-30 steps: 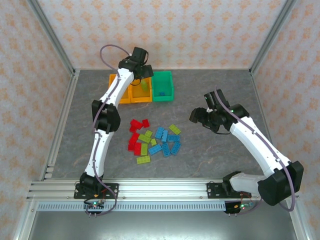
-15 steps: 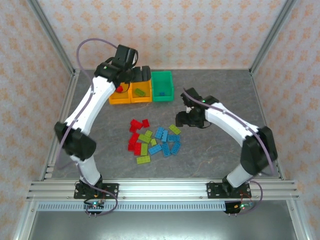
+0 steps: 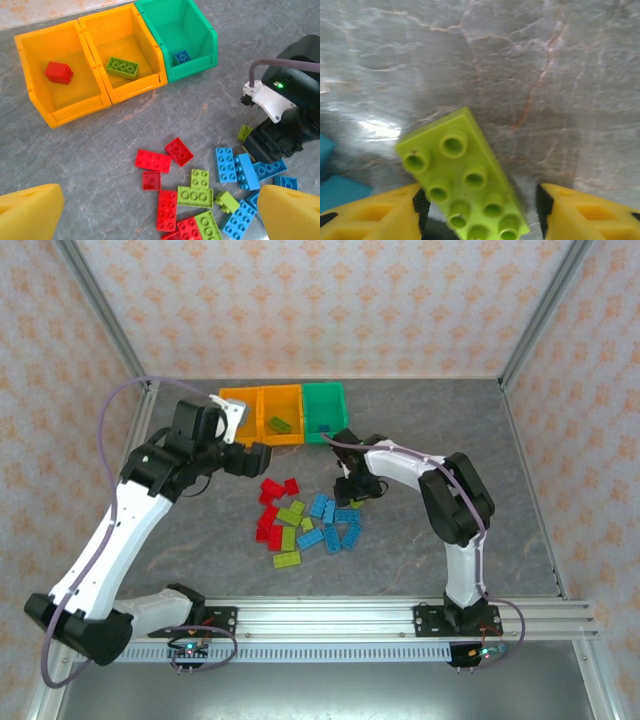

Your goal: Sort the legos into containers by color

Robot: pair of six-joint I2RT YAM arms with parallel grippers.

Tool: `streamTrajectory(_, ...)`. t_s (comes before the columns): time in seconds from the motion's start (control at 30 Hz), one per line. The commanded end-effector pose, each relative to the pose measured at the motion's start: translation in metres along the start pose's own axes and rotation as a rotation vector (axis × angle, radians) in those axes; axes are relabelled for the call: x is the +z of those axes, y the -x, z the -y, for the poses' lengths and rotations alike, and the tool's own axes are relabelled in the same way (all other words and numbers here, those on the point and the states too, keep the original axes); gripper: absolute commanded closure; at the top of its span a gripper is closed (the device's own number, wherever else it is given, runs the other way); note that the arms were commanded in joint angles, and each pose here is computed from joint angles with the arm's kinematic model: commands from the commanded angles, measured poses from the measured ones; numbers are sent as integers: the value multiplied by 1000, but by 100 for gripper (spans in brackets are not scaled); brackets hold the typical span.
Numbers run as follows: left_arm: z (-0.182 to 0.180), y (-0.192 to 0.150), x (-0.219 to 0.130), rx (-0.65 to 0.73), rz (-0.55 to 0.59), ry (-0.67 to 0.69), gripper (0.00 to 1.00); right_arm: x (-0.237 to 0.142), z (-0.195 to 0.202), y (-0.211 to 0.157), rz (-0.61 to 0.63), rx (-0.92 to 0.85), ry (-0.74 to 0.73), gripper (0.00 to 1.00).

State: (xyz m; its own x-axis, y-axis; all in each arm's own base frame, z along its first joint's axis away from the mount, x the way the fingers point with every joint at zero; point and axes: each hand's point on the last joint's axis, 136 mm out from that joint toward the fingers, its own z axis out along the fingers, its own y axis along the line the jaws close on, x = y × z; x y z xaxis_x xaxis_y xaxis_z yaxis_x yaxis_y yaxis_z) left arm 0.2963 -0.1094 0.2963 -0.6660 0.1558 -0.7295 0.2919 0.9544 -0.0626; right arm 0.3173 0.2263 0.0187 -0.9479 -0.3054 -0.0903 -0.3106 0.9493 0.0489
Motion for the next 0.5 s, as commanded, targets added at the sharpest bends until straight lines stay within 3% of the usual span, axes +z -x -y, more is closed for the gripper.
streamTrajectory(0.0, -2, -10, -8, 63, 21, 1, 0, 14, -3, 10, 8, -34, -14, 55)
streamTrajectory(0.1, -8, -15, -12, 49, 23, 34, 0, 14, -4, 15, 16, -17, -16, 72)
streamTrajectory(0.23, -10, -11, -14, 16, 42, 49, 0, -15, -11, 34, 90, 42, 20, 76)
streamTrajectory(0.47, -24, 8, -3, -189, 31, 121, 0, -138, -33, 116, 551, 255, 224, 76)
